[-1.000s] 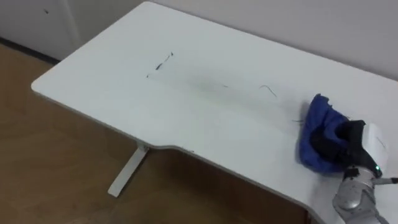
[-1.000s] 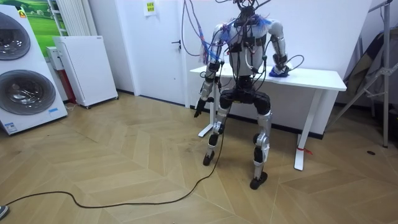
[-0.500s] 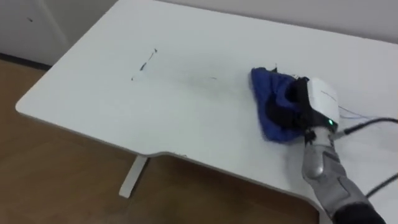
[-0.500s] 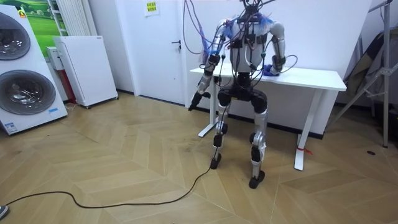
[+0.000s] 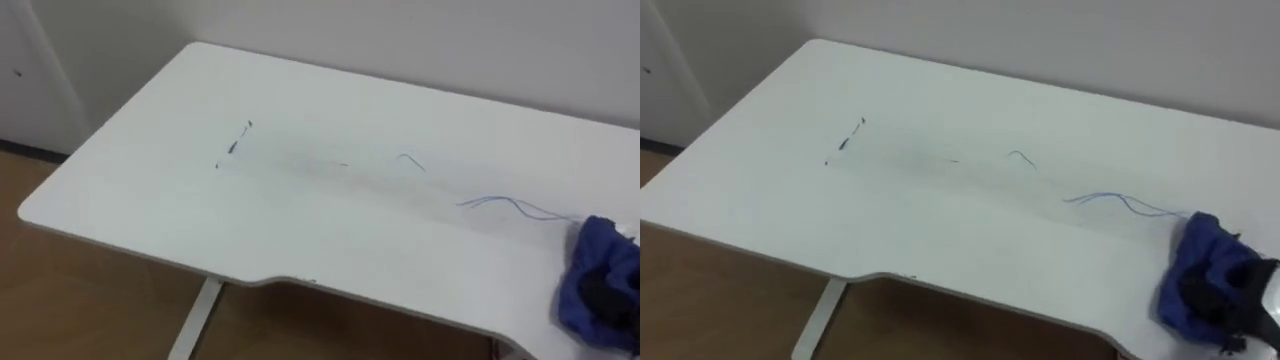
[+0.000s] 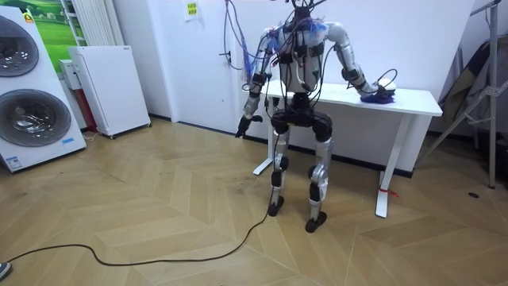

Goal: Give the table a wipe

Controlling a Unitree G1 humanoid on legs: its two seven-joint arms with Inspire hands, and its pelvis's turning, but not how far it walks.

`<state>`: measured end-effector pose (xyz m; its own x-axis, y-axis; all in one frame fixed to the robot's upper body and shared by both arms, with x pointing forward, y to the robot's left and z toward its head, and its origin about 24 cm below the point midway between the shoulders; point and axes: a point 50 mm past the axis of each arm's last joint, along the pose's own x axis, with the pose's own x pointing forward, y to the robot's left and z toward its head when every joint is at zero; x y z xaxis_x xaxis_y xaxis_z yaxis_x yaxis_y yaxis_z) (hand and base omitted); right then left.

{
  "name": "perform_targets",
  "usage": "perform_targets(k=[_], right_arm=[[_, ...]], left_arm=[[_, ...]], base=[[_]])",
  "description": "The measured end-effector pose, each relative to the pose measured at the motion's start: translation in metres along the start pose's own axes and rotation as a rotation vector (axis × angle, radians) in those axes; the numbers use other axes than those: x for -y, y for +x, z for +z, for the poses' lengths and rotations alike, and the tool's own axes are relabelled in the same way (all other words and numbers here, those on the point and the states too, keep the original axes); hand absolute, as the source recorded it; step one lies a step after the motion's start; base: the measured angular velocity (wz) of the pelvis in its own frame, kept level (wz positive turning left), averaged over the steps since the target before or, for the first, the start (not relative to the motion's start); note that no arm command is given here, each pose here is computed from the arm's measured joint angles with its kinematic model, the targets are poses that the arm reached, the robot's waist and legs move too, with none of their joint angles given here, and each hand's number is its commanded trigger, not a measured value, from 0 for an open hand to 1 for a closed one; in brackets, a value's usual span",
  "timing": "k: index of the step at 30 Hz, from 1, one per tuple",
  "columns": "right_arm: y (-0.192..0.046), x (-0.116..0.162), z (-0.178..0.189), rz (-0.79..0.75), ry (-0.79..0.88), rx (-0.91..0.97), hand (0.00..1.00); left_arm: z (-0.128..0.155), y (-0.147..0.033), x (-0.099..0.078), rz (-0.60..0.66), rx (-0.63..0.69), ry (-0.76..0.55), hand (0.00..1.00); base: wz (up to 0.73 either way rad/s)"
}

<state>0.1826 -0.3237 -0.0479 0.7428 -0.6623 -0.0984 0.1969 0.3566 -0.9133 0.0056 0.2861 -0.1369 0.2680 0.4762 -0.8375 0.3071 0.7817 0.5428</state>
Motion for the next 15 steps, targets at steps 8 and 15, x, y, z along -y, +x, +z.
perform_targets(k=[8, 15], right_arm=[[0.004, -0.017, 0.169, 0.133, -0.084, 0.573, 1.00], [0.010, -0.013, 0.091, 0.119, -0.037, 0.391, 1.00]], left_arm=[[0.032, 0.004, 0.011, -0.067, 0.074, 0.053, 0.00], [-0.020, -0.006, 0.009, -0.063, -0.065, 0.051, 0.00]], base=[[0.00], [0.67]])
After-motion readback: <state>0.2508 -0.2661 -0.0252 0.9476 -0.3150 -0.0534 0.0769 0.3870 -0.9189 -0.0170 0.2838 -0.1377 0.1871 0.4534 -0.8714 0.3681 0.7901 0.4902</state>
